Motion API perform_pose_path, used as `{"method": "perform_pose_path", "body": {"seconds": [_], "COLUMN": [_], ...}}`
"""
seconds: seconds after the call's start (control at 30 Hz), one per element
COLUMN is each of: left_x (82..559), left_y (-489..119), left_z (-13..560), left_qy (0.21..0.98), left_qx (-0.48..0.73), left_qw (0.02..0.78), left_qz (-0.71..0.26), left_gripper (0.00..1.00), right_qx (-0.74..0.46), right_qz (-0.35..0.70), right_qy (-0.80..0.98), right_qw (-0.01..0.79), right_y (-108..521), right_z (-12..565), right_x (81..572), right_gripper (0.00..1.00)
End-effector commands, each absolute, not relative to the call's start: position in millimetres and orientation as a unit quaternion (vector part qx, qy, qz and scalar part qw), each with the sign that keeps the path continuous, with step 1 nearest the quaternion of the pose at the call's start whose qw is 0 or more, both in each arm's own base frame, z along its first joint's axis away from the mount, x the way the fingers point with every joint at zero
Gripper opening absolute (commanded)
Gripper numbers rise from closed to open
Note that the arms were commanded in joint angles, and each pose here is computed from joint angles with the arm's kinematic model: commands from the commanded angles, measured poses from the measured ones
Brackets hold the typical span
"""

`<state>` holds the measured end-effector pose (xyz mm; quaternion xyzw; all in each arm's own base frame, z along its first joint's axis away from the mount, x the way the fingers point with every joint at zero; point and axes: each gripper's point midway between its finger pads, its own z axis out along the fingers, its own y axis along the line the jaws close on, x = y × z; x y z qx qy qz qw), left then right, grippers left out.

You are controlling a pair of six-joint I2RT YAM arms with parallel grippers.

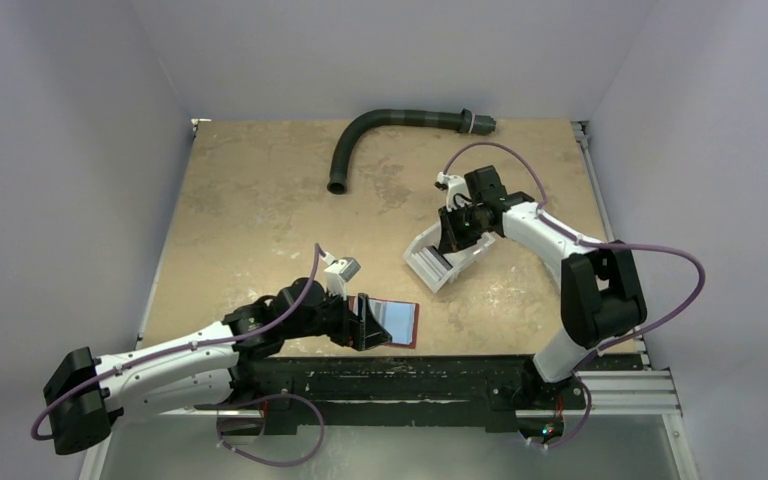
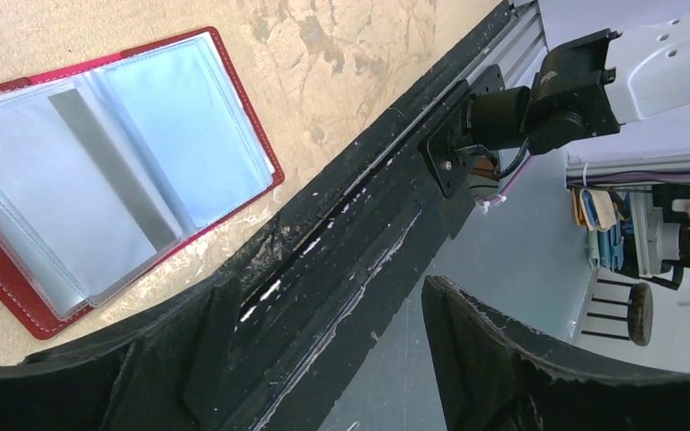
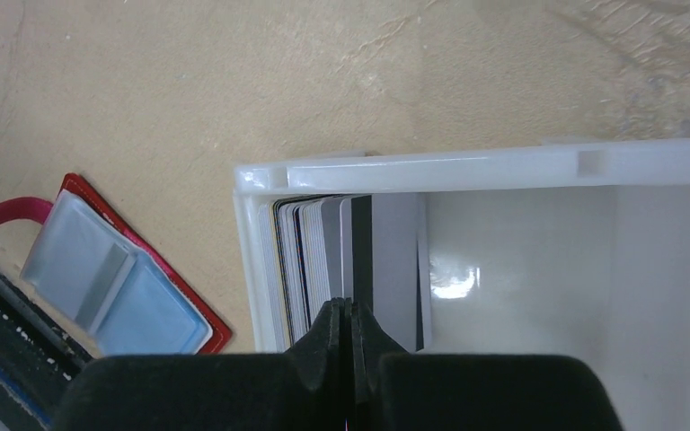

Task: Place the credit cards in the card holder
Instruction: Pick up the credit card from the storage box.

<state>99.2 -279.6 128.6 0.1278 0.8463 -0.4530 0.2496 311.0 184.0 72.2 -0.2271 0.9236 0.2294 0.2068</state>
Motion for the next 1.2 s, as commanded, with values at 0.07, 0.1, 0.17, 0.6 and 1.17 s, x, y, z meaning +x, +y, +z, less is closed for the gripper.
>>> {"method": "perform_pose_path", "body": {"seconds": [0.07,0.1,0.17,0.6,1.17], "left_x": [106.2,106.4,105.5,106.3,149.1], "left_y": [-286.5,-286.5,-286.2,-292.8,-321.5], "left_z": [138.5,137.5,134.0,136.5,134.9], "left_qy": [0.833,0.834,0.836,0.828,0.816], "left_qx": [0.120,0.118,0.116,0.114,0.068], "left_qw": [0.266,0.265,0.260,0.261,0.264], "left_qz": [-0.470,-0.470,-0.468,-0.484,-0.510], "left_gripper": [0.79,0.79,0.79,0.79,0.76], "right_qx": [-0.215,-0.214,-0.212,-0.189,-0.222], "right_qz": [0.206,0.204,0.196,0.197,0.316], "right_qy": [0.914,0.914,0.914,0.922,0.903], "right_qw": [0.277,0.279,0.283,0.275,0.187], "right_y": [179.0,178.5,176.1,174.8,213.1], "right_z": [101.2,102.0,102.1,95.0,64.9], "right_x": [331.3,332.0,333.1,329.5,305.4], "right_gripper": [0.00,0.00,0.00,0.43,0.80]}}
